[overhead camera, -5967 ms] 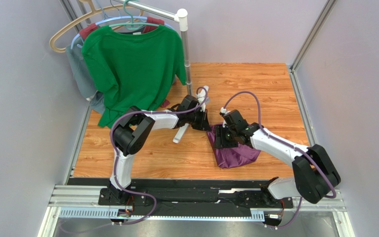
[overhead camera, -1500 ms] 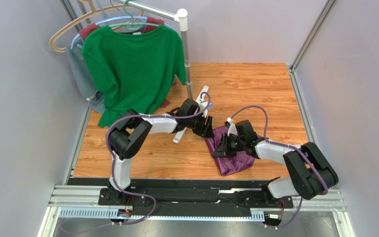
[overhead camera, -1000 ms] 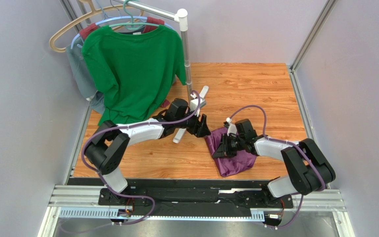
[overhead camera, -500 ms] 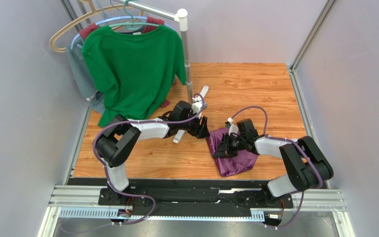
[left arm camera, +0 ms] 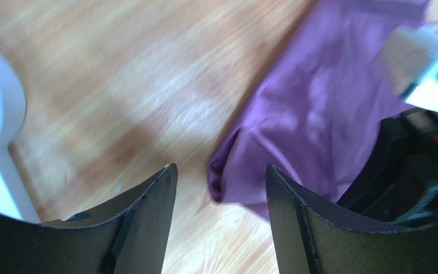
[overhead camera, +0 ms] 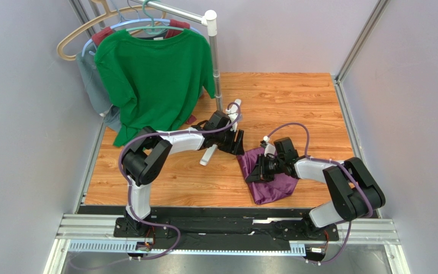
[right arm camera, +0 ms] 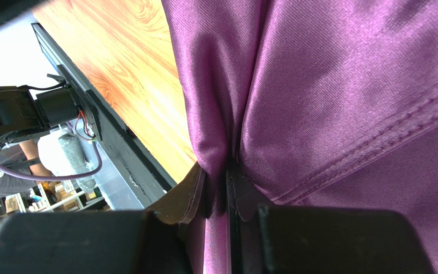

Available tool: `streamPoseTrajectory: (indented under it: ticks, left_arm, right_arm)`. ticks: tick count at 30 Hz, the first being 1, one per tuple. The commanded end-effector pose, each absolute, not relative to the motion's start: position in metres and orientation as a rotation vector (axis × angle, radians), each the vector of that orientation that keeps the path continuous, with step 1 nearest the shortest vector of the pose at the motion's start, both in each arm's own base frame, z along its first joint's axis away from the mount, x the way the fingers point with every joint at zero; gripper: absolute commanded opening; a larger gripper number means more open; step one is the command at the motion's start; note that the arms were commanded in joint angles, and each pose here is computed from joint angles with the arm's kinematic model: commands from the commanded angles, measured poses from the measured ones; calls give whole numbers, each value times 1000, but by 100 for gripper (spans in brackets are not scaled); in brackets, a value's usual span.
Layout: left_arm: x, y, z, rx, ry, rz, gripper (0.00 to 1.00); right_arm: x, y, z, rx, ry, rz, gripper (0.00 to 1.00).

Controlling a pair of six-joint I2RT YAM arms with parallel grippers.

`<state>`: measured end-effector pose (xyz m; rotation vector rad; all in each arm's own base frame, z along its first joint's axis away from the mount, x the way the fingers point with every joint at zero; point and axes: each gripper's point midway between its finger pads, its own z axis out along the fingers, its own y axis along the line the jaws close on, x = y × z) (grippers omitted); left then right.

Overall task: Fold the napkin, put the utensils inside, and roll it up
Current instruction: Roll the napkin with the utensil

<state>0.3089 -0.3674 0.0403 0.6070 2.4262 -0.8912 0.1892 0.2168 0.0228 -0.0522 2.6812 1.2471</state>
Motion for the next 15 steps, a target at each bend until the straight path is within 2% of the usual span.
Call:
streamPoseTrajectory:
  ticks: [1, 15]
  left_arm:
    - [302, -360, 40, 571, 2531, -842, 67]
    - [292, -372, 29, 415, 2645, -905, 70]
  right_arm:
    - [182, 195, -6, 45, 2782, 1066, 0]
    - [184, 193, -6, 46, 2775, 1035, 0]
